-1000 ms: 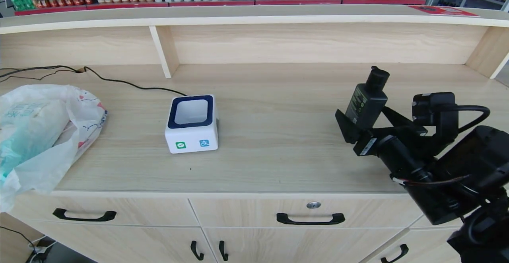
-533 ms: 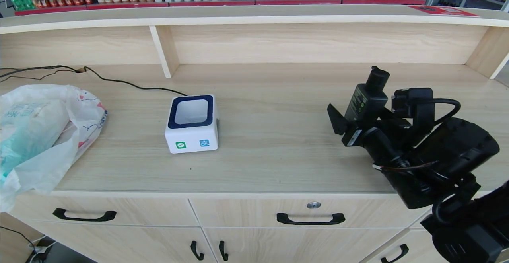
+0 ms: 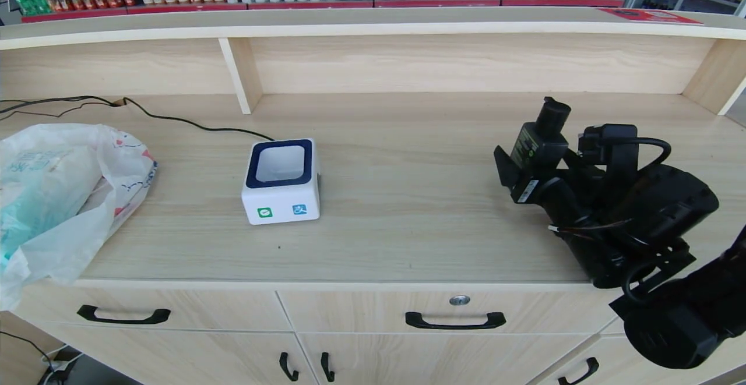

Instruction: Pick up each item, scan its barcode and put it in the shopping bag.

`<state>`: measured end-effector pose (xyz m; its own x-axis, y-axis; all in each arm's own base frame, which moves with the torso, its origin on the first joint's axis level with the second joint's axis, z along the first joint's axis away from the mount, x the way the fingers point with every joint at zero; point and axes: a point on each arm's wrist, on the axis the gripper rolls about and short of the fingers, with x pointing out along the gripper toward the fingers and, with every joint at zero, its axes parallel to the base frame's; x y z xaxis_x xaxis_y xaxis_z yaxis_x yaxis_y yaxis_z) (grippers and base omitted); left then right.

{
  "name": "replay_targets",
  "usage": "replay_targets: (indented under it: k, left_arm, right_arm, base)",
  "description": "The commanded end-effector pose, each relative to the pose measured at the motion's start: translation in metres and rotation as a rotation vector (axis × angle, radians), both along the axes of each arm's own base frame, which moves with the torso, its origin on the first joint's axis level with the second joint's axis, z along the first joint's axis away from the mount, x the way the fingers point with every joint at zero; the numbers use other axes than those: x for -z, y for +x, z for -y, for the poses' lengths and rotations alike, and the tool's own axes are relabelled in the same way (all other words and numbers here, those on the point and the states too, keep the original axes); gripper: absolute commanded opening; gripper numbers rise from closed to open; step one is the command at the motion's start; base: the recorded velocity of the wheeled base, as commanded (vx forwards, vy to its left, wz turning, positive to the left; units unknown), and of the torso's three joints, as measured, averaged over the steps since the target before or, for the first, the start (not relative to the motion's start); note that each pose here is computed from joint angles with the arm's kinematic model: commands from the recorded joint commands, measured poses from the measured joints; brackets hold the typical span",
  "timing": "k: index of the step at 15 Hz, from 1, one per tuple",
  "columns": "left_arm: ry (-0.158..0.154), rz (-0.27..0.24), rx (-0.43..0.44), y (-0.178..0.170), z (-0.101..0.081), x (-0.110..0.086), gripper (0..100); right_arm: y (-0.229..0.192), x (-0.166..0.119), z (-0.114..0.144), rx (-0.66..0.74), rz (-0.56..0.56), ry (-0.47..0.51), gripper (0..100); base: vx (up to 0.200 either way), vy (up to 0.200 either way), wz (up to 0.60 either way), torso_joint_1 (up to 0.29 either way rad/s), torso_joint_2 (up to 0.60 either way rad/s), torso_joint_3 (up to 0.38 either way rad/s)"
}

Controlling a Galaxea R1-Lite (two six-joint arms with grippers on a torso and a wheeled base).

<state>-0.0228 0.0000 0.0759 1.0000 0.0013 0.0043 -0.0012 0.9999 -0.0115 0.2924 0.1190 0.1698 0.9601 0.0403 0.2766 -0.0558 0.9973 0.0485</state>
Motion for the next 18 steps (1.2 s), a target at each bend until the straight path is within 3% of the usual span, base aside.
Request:
replay_targets:
  k: [1, 9, 10, 18]
  left_arm:
    - [-0.001, 0.0, 0.0, 0.0, 0.0, 0.0, 100]
    - [-0.001, 0.0, 0.0, 0.0, 0.0, 0.0, 100]
    - [-0.001, 0.0, 0.0, 0.0, 0.0, 0.0, 100]
    - [-0.002, 0.0, 0.0, 0.0, 0.0, 0.0, 100]
  right_arm:
    - [0.0024, 0.0017, 0.0011, 0.007, -0.003, -0.002, 100]
    - [0.0054, 0.003, 0.0078, 0.029, -0.007, -0.002, 100]
    - [0.0054, 0.003, 0.0078, 0.029, -0.007, -0.002, 0]
    - [0.0035, -0.0041, 0.0086, 0.025, 0.015, 0.021, 0]
  base:
    - [0.0, 0.0, 0.0, 0.0, 0.0, 0.0]
    - [0.0, 0.0, 0.0, 0.0, 0.0, 0.0]
    - [0.0, 0.0, 0.0, 0.0, 0.0, 0.0]
    - [0.0, 0.0, 0.0, 0.0, 0.0, 0.0]
